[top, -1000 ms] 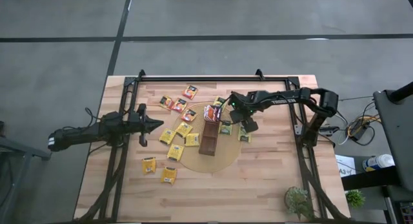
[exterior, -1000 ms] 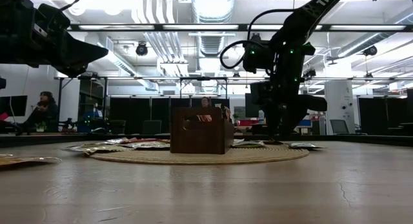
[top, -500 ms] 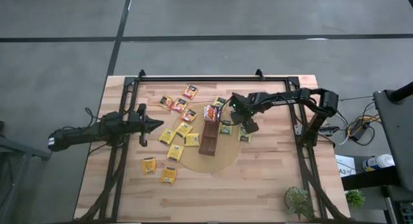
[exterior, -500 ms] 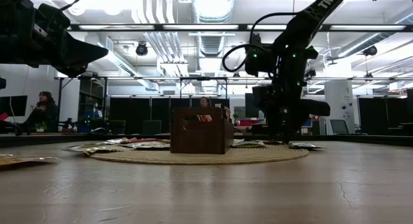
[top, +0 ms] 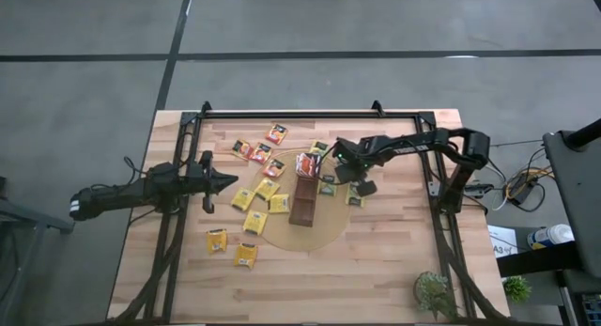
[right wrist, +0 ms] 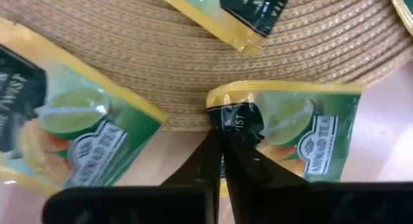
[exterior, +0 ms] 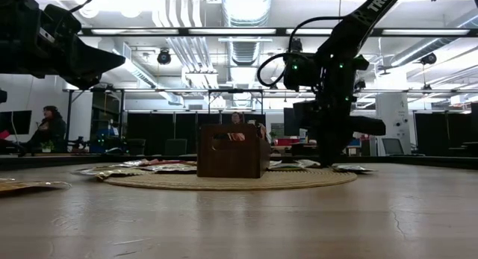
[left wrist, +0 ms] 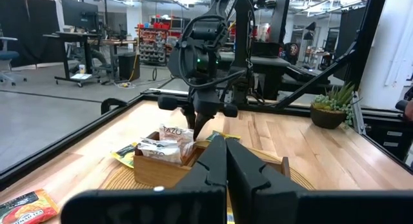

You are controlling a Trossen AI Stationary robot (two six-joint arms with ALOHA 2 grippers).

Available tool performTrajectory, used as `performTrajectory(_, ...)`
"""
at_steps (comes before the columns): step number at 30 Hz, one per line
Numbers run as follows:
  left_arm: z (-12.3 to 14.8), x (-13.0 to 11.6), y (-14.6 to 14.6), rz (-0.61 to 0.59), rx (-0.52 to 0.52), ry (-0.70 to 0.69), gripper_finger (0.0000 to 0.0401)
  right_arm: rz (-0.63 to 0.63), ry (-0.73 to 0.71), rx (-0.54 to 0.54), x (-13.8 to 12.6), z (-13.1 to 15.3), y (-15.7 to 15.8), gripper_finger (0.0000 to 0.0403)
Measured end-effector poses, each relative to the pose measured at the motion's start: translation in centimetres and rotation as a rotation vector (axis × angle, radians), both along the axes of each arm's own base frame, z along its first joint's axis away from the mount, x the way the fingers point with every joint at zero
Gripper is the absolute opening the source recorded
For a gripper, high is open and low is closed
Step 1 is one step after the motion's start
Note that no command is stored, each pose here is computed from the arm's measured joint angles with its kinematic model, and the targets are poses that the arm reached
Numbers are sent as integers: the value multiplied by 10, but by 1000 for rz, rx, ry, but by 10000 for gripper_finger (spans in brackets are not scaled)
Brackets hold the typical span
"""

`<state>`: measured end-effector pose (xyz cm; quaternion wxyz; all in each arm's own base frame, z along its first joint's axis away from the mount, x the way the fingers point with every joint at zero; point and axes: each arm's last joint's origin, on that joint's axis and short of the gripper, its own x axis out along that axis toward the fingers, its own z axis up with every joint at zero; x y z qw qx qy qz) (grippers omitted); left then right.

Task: Pick & Place Tea
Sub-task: Put the yellow tea bag into the middle section of the wooden organizer

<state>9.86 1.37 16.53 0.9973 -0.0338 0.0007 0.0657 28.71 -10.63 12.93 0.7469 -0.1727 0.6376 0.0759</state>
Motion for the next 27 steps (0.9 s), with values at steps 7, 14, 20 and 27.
performTrajectory(7,0,0,0,0,0,0,0,-24,-27,-90,3,10,-4,8)
performTrajectory(14,0,0,0,0,0,0,0,-82,-51,-129,3,24,-6,8)
performTrajectory(20,0,0,0,0,0,0,0,-158,-97,-119,3,46,-7,8)
performTrajectory(27,0,0,0,0,0,0,0,-360,-301,112,7,96,2,8)
